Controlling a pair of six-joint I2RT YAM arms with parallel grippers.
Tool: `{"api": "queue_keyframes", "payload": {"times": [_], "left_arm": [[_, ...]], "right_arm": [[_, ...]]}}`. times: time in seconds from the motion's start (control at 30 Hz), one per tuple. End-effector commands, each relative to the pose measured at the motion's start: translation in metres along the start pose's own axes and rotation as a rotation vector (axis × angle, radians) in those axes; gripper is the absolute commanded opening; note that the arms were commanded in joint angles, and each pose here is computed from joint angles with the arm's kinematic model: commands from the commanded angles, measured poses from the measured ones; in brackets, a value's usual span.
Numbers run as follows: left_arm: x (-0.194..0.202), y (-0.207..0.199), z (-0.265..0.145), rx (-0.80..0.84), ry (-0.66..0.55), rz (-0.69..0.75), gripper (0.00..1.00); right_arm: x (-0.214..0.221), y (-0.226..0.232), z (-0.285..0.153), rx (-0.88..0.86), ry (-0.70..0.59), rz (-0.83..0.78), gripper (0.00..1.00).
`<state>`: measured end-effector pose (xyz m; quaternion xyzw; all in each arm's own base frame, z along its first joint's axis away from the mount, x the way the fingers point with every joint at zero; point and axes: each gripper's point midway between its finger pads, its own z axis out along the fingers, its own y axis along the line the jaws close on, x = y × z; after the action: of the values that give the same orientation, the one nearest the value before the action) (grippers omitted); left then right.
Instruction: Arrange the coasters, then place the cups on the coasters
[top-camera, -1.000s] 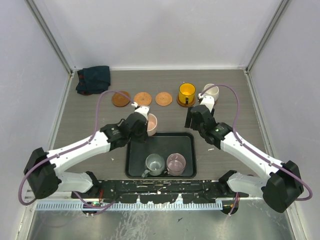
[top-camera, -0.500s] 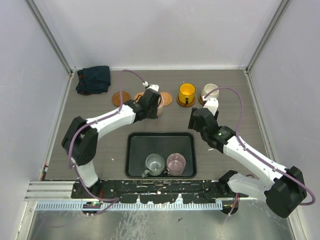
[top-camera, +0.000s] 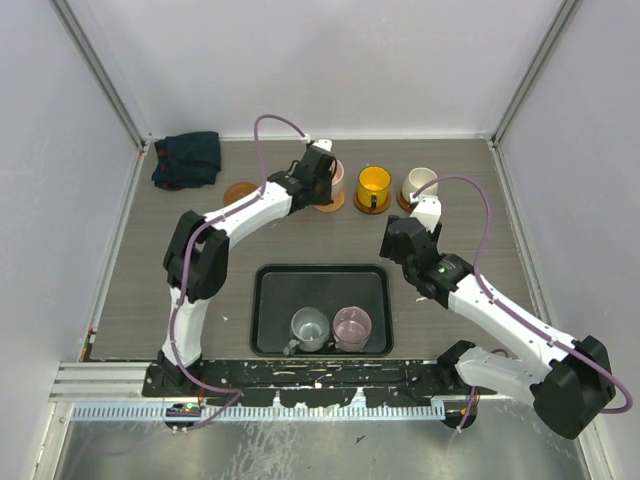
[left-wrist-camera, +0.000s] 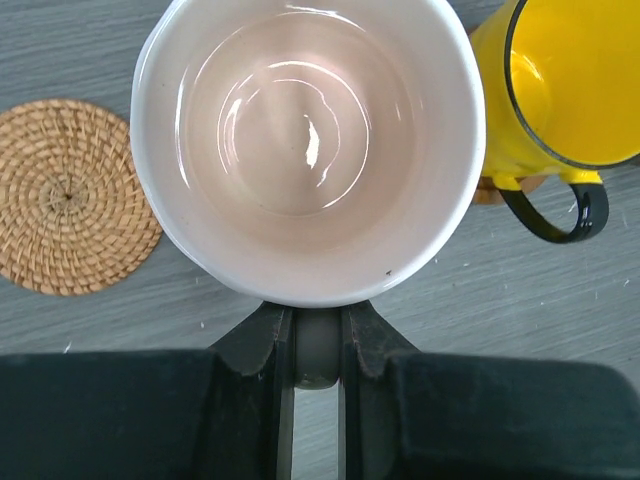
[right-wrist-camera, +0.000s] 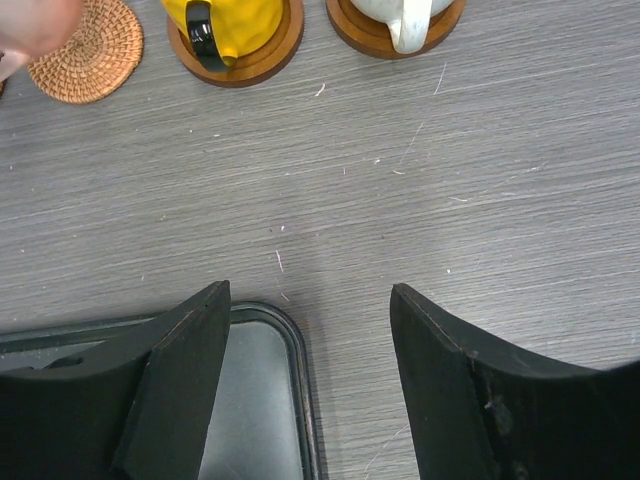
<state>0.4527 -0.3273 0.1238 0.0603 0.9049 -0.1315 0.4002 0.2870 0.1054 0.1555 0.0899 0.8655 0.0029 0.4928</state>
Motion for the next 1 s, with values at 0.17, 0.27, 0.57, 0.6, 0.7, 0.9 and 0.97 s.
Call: {"api": "queue_keyframes", "payload": {"times": [0.17, 0.27, 0.57, 0.6, 0.7, 0.9, 0.97], "left_arm": [[-0.050, -0.018, 0.000, 0.038, -0.101, -0.010, 0.00], [-0.049, -0.018, 0.003, 0.031, -0.096, -0.017, 0.00], [-0.047, -0.016, 0.012, 0.009, -0.092, -0.028, 0.00], [-0.047, -0.016, 0.013, 0.008, -0.092, -0.029, 0.00], [-0.047, -0.014, 0.013, 0.003, -0.090, -0.029, 0.00], [-0.046, -0.013, 0.012, 0.002, -0.089, -0.031, 0.00], [-0.045, -0.013, 0.013, -0.001, -0.088, -0.033, 0.00]], "right_arm": [[-0.009, 0.011, 0.002, -0.025, -0.028, 0.044, 0.70], [-0.007, 0.012, 0.002, -0.029, -0.022, 0.041, 0.70], [0.000, 0.014, 0.005, -0.041, -0.003, 0.031, 0.70], [0.000, 0.014, 0.005, -0.040, -0.002, 0.032, 0.70], [0.001, 0.014, 0.006, -0.042, -0.002, 0.034, 0.70], [0.004, 0.016, 0.007, -0.048, 0.008, 0.037, 0.70], [0.005, 0.017, 0.007, -0.054, 0.010, 0.038, 0.70]]}}
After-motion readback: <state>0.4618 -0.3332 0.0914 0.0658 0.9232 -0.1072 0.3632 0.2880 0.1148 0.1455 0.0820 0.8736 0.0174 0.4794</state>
